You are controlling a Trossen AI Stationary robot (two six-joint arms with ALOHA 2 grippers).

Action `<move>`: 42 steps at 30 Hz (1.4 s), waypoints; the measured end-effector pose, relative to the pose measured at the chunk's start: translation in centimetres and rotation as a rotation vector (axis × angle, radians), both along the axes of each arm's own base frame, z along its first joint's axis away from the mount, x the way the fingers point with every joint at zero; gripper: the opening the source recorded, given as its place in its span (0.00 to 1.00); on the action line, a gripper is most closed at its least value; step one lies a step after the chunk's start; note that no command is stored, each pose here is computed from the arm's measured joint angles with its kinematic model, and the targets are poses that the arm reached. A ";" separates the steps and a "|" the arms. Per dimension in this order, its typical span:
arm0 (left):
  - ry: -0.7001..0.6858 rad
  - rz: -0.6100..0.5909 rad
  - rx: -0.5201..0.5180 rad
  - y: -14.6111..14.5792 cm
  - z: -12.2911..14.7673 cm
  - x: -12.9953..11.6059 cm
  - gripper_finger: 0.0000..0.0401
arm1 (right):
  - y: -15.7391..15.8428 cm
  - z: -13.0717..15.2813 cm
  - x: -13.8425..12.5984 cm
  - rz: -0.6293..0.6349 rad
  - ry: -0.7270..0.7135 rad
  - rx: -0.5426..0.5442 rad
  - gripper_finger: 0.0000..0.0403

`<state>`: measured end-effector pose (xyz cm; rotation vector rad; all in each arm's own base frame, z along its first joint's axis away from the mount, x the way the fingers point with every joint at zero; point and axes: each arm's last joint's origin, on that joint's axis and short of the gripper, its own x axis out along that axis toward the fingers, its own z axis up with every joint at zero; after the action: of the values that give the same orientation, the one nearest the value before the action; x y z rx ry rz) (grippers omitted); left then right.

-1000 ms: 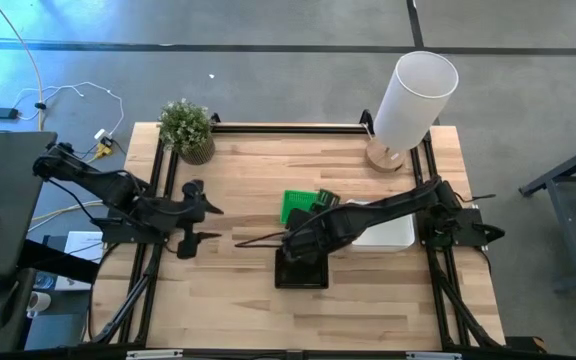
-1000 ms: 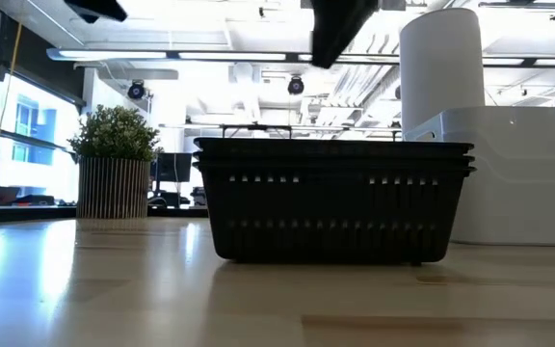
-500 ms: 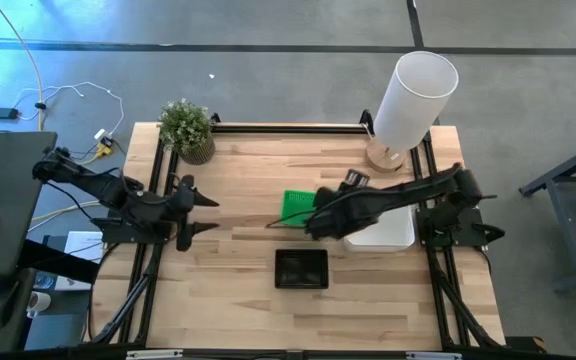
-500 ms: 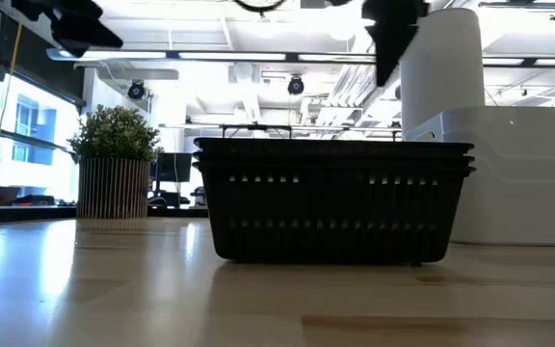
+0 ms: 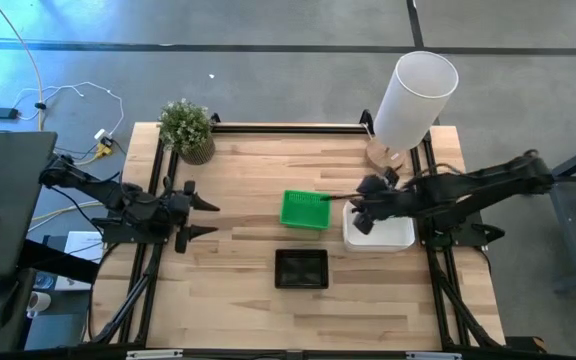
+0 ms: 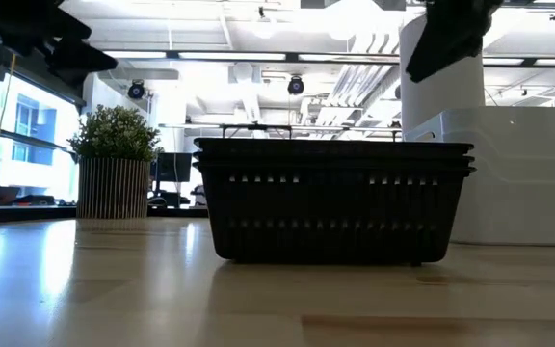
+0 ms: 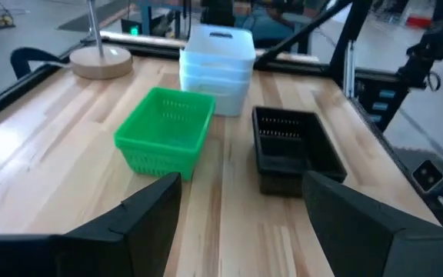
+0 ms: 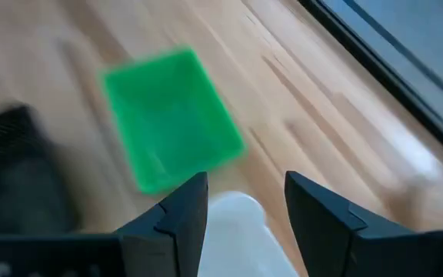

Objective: Stack baskets by color
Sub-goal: Return to Home Position

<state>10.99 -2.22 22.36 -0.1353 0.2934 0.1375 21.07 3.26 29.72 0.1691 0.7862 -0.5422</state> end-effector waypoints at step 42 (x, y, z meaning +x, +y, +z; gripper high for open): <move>-0.179 -0.250 0.099 -0.5 -6.7 -0.4 0.65 | -1.6 -9.6 -12.3 0.579 -0.985 -0.020 0.40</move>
<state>10.55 -2.70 15.71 -0.0117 0.1224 -0.1074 8.82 1.66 20.15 0.1561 -0.1498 0.1148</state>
